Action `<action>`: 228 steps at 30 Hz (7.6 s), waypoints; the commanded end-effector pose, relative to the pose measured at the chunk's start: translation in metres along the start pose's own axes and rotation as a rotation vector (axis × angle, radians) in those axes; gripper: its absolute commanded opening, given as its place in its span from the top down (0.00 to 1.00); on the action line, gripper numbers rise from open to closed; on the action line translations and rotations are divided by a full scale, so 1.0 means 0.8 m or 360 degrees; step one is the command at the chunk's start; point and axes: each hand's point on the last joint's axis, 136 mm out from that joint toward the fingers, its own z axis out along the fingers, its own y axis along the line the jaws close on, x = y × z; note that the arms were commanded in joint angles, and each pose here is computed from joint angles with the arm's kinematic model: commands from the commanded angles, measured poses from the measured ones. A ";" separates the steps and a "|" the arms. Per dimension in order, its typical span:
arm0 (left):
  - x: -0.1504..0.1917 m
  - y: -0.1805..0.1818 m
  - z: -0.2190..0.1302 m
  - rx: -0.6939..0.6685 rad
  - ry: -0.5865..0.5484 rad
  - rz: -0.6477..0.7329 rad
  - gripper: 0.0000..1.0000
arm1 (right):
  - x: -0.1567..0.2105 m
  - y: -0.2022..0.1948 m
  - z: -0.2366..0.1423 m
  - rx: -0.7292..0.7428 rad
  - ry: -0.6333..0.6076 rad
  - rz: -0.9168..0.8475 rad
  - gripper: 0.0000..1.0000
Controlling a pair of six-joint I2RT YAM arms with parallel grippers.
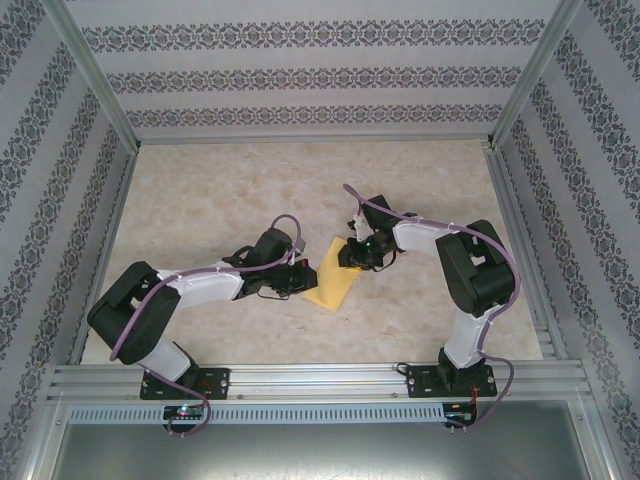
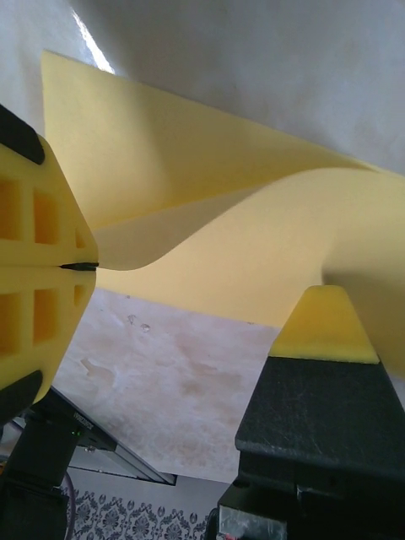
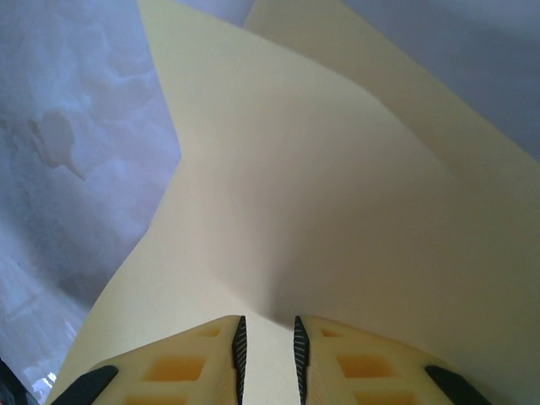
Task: Fold a paper plane with a square sheet of paper (pick it up from the middle)
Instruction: Fold the triangle a second time at the center of the table.
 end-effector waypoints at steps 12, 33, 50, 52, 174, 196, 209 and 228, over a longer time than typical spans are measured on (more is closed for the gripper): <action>-0.002 -0.026 0.046 0.0040 0.0103 0.0049 0.97 | 0.014 0.002 0.014 -0.0058 0.0065 -0.0057 0.78; -0.017 -0.015 0.077 -0.0010 0.0078 0.0026 0.97 | 0.015 0.010 0.016 -0.0171 0.0044 0.0002 0.78; -0.017 -0.001 0.086 -0.0076 0.0091 0.0042 0.97 | 0.018 0.006 0.014 -0.0159 0.0053 0.0008 0.79; -0.015 0.002 0.086 -0.0091 0.0099 0.0048 0.97 | 0.018 0.006 0.014 -0.0152 0.0054 0.0007 0.79; -0.021 -0.002 0.049 -0.0079 0.0000 0.0199 0.93 | 0.086 -0.030 0.029 0.0130 0.0240 0.0031 0.98; -0.050 0.047 0.055 -0.0258 0.0028 0.0228 0.93 | 0.091 -0.028 0.023 0.0154 0.0243 0.0001 0.99; -0.066 0.054 0.047 -0.0250 0.0011 0.0196 0.92 | 0.092 -0.031 0.025 0.0176 0.0253 0.0000 0.99; -0.064 0.075 0.056 -0.0297 0.0099 0.0194 0.92 | 0.083 -0.020 0.017 0.0154 0.0210 -0.0025 0.98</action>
